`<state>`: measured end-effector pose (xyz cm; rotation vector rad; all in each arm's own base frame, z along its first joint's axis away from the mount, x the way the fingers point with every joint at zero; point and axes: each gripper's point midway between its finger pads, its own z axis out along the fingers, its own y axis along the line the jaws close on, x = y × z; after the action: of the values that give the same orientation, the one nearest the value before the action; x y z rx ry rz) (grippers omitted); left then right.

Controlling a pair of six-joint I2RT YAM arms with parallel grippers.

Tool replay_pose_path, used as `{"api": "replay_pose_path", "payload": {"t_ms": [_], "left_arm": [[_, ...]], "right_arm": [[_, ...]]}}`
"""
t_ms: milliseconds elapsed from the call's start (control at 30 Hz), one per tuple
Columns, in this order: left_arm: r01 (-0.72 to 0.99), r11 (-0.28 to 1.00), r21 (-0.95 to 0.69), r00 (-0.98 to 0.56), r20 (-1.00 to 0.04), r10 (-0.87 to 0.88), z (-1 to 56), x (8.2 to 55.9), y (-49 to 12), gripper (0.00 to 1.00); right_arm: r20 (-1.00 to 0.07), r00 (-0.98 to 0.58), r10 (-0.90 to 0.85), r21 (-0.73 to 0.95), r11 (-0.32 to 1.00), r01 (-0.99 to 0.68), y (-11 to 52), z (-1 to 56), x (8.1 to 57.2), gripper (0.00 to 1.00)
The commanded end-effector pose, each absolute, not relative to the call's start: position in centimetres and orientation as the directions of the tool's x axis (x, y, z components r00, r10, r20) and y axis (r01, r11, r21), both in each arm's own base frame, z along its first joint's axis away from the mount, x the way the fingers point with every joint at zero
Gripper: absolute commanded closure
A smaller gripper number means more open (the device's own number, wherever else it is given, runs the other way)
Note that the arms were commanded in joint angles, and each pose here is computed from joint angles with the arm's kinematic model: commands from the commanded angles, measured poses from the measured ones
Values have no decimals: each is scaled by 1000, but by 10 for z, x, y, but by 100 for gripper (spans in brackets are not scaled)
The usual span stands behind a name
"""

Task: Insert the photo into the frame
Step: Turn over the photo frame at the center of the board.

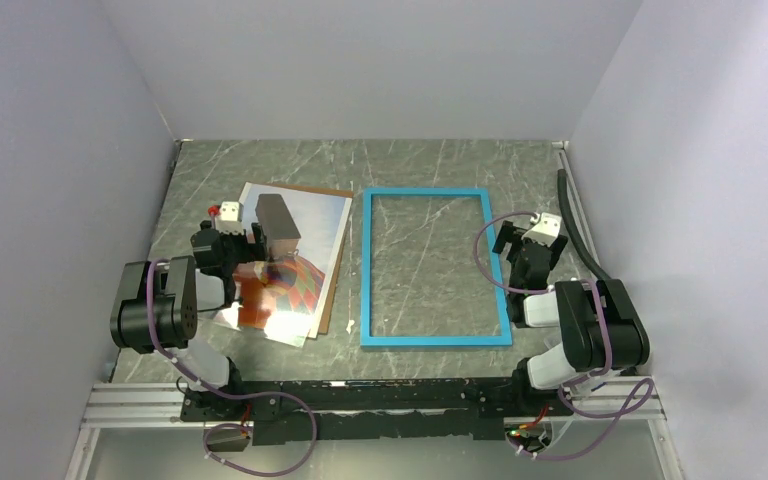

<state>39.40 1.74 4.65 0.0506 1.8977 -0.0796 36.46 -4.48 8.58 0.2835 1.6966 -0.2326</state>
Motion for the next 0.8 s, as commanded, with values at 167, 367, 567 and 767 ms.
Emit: {"api": "replay_pose_path", "payload": {"t_ms": [167, 367, 567, 767], "left_arm": [[67, 997, -28, -284, -959, -8, 55, 399, 19, 5], [69, 996, -49, -277, -960, -28, 59, 400, 20, 5], [2, 996, -89, -471, -879, -77, 93, 413, 40, 5], [-3, 995, -98, -628, -774, -78, 145, 419, 53, 9]], "right_arm": [[-995, -84, 56, 27, 949, 315, -45, 98, 369, 0], [-996, -67, 52, 28, 948, 316, -45, 104, 369, 0], [-950, -306, 58, -52, 939, 339, -30, 147, 417, 0], [-840, -236, 488, 416, 860, 295, 7, 199, 445, 0]]}}
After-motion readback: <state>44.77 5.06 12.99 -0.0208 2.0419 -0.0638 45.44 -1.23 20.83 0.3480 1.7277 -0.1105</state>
